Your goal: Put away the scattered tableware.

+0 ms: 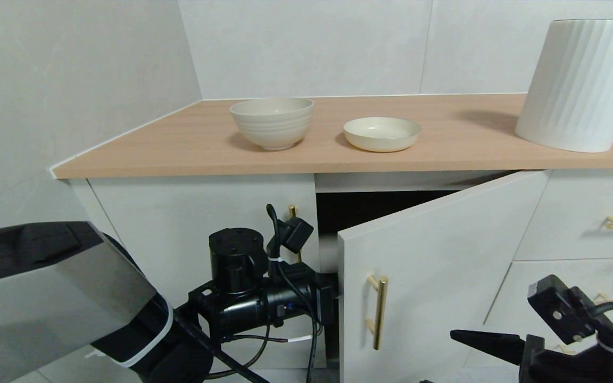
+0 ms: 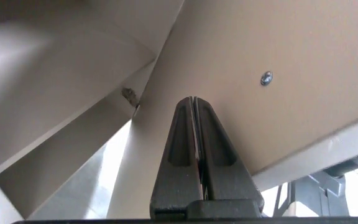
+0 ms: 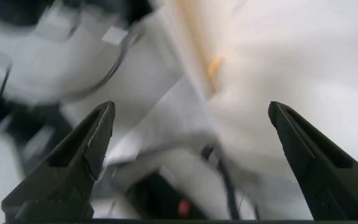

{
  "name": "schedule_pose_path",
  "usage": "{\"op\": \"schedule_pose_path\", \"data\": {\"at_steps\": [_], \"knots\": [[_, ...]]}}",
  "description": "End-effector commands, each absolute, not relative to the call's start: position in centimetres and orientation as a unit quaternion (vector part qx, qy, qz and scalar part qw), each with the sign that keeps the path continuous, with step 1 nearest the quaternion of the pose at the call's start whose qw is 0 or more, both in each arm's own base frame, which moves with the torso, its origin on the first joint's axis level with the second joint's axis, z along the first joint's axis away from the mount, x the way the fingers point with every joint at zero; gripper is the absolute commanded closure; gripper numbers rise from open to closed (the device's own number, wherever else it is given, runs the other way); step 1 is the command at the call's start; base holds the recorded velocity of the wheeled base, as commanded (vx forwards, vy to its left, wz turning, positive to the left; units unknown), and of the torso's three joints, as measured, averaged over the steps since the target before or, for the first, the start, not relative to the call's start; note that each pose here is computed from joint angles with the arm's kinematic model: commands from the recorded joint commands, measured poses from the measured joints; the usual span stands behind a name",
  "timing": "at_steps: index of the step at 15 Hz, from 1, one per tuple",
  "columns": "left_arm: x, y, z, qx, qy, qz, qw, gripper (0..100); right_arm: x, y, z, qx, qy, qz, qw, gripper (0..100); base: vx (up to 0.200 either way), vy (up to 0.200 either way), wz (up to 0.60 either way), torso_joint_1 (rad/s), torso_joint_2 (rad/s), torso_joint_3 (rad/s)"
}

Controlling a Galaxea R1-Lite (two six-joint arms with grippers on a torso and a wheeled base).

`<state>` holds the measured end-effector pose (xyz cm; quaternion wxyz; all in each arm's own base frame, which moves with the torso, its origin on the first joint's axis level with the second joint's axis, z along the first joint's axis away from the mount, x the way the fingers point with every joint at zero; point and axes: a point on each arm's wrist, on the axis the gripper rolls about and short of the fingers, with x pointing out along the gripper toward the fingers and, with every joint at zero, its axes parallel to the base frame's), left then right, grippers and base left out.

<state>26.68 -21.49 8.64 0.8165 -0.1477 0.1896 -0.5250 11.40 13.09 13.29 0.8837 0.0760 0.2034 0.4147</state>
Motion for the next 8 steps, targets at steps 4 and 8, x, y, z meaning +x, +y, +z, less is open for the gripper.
{"op": "schedule_pose_path", "data": {"at_steps": [4,8], "knots": [[26.8,-22.6,9.2,-0.148,0.198,-0.532,0.810,100,10.0,12.3,14.4,0.086,0.175,0.438,0.877,0,-0.100,0.000,0.00,0.001,0.00,0.002],[26.8,-23.2,9.3,-0.146,0.203,-0.536,0.806,100,9.9,12.2,14.5,0.087,0.173,0.439,0.878,0,-0.200,0.000,0.00,0.001,0.00,0.001]]}}
